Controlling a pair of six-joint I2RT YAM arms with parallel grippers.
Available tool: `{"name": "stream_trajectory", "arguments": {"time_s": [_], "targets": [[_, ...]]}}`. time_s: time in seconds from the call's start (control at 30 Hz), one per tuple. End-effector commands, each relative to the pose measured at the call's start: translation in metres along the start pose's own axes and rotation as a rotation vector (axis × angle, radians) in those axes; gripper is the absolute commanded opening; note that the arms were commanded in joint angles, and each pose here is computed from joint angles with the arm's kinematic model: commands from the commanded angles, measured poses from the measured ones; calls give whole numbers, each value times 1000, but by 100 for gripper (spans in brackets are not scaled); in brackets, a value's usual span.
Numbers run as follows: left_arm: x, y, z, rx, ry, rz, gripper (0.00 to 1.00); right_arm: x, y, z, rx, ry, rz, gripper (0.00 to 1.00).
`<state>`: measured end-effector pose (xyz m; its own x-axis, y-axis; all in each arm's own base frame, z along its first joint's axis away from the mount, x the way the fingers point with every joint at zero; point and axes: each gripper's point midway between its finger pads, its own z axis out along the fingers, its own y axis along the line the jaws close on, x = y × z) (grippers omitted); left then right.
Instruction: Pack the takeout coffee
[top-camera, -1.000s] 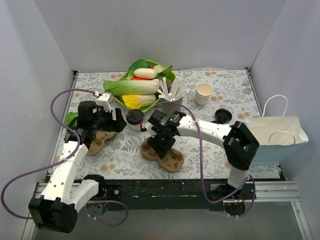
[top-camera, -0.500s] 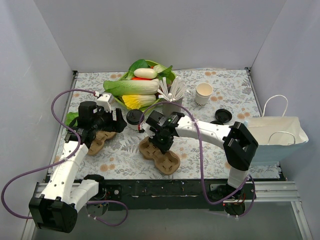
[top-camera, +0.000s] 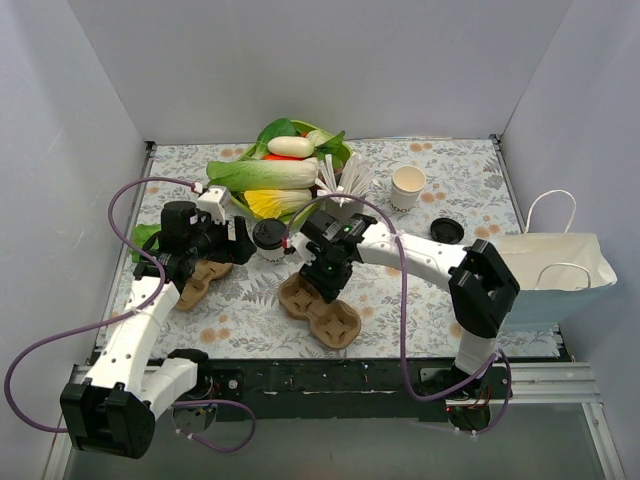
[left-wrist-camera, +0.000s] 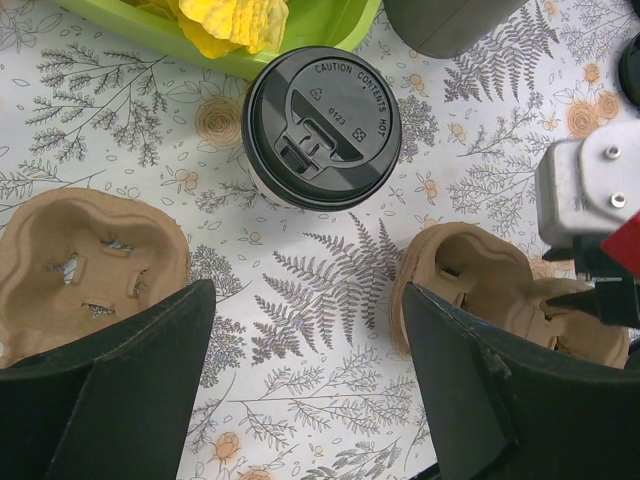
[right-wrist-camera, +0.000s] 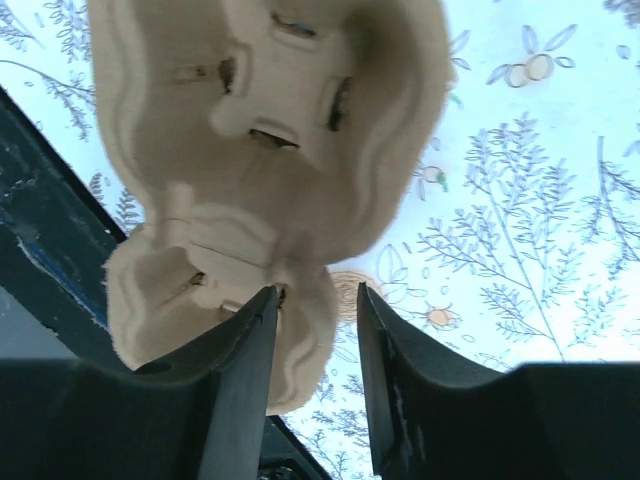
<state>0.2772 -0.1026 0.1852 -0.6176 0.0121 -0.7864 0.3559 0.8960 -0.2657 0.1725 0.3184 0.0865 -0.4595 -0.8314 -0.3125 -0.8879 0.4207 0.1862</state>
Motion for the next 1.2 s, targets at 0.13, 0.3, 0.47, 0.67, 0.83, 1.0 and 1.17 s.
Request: {"name": "stream_trajectory", "arguments": {"time_s": [0.13, 0.3, 0.47, 0.67, 0.83, 1.0, 1.17], "targets": [[-2, -2, 0, 18, -16, 17, 76, -53, -30, -34, 70, -159, -55, 49], [-3, -3, -1, 22, -22, 19, 76, -65, 9, -53, -25, -201, -93, 52], [-2, -2, -3, 15, -19, 19, 76, -27, 52, -40, -167, -114, -52, 57], [-2, -3, -7, 15, -11, 31, 76, 22, 70, -29, -287, 11, -10, 52], [-1, -3, -6, 17, -6, 33, 76, 54, 65, -10, -270, 88, 52, 69], [-3, -4, -7, 18, -11, 34, 76, 42, 1, -6, -47, 59, 113, 77], [-2, -4, -5, 22, -15, 28, 76, -6, -41, -26, -2, -49, 87, 74]]}}
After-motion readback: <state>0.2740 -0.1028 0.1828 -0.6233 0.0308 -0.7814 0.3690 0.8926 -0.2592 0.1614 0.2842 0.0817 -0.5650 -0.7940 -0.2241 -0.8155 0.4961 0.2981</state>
